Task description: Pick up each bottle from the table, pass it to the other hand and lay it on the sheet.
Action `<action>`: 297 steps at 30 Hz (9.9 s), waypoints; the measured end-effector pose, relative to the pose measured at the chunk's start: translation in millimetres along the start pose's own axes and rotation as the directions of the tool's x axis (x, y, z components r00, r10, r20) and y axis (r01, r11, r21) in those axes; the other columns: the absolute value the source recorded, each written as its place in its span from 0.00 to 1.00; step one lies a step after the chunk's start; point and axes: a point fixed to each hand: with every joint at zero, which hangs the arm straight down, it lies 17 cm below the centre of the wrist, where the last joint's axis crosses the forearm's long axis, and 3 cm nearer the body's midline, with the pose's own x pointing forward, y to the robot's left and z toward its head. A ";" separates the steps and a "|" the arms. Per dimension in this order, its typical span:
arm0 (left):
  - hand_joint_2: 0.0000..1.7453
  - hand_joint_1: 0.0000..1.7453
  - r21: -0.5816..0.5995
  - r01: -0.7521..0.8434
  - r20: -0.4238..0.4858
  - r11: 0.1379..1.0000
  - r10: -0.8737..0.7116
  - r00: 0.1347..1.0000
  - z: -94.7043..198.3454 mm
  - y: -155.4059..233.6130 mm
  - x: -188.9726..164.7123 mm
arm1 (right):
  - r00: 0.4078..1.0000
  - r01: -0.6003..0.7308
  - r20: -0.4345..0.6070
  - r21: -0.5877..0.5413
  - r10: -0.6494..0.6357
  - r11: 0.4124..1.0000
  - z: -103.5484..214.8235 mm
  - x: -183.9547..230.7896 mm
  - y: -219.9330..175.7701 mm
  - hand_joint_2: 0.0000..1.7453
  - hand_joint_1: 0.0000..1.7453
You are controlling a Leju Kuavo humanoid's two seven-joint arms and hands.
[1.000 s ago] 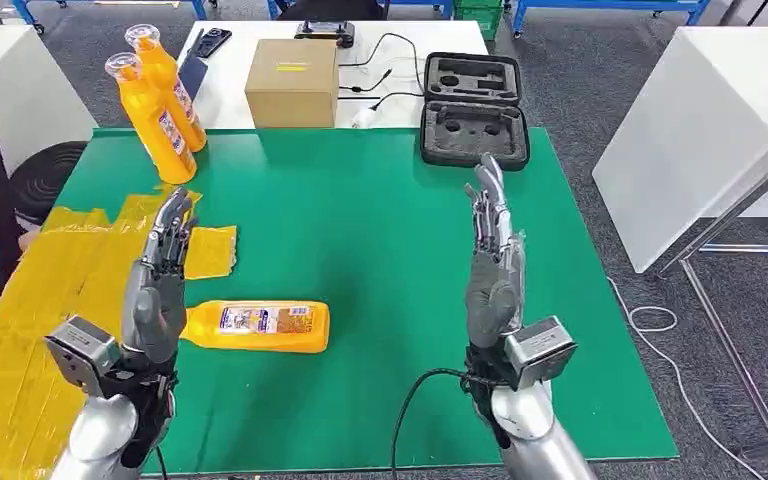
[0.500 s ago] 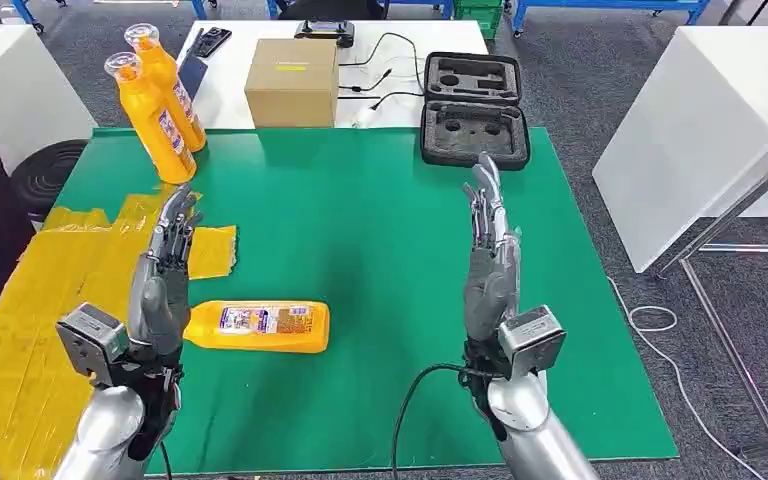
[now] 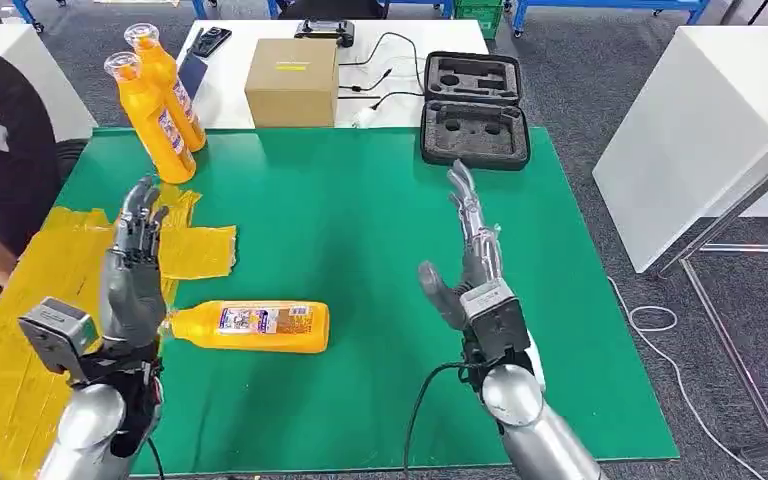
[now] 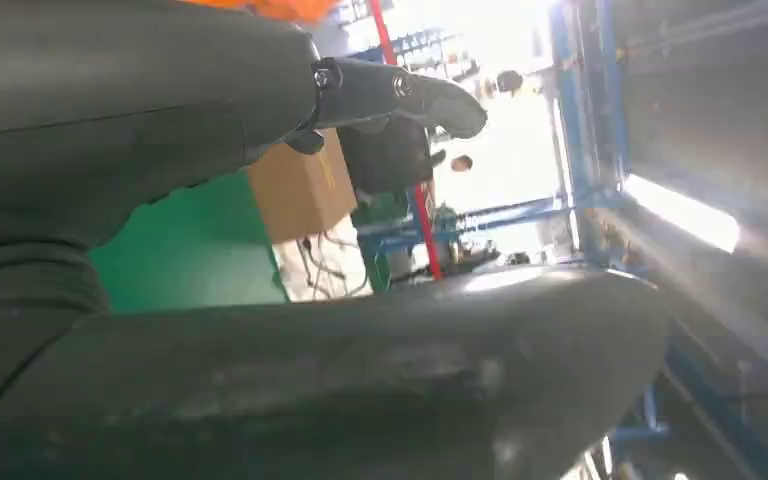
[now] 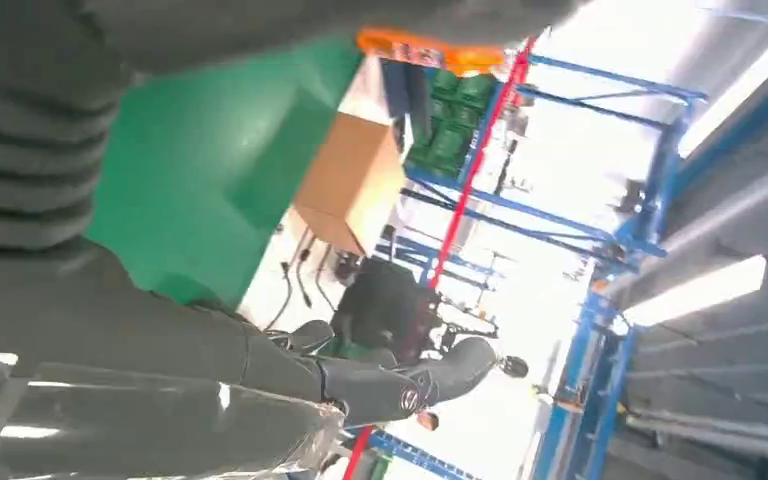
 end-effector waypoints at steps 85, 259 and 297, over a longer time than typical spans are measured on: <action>0.00 0.00 -0.004 0.025 0.097 1.000 -0.025 0.995 -22.5 29.6 74.3 | 0.465 -0.586 -0.049 0.731 0.884 0.349 49.1 -155.8 184.8 1.00 0.00; 0.00 0.00 -0.201 -0.178 0.217 0.963 0.221 0.951 -41.3 -41.8 133.9 | 0.088 -0.567 0.259 0.807 0.962 -0.166 47.8 -200.7 111.8 0.00 0.00; 0.00 0.00 -0.184 -0.174 0.230 0.967 0.215 0.949 -32.9 -17.0 136.7 | 0.839 -0.464 -0.118 0.353 0.531 0.812 -74.4 2.1 93.3 0.00 0.00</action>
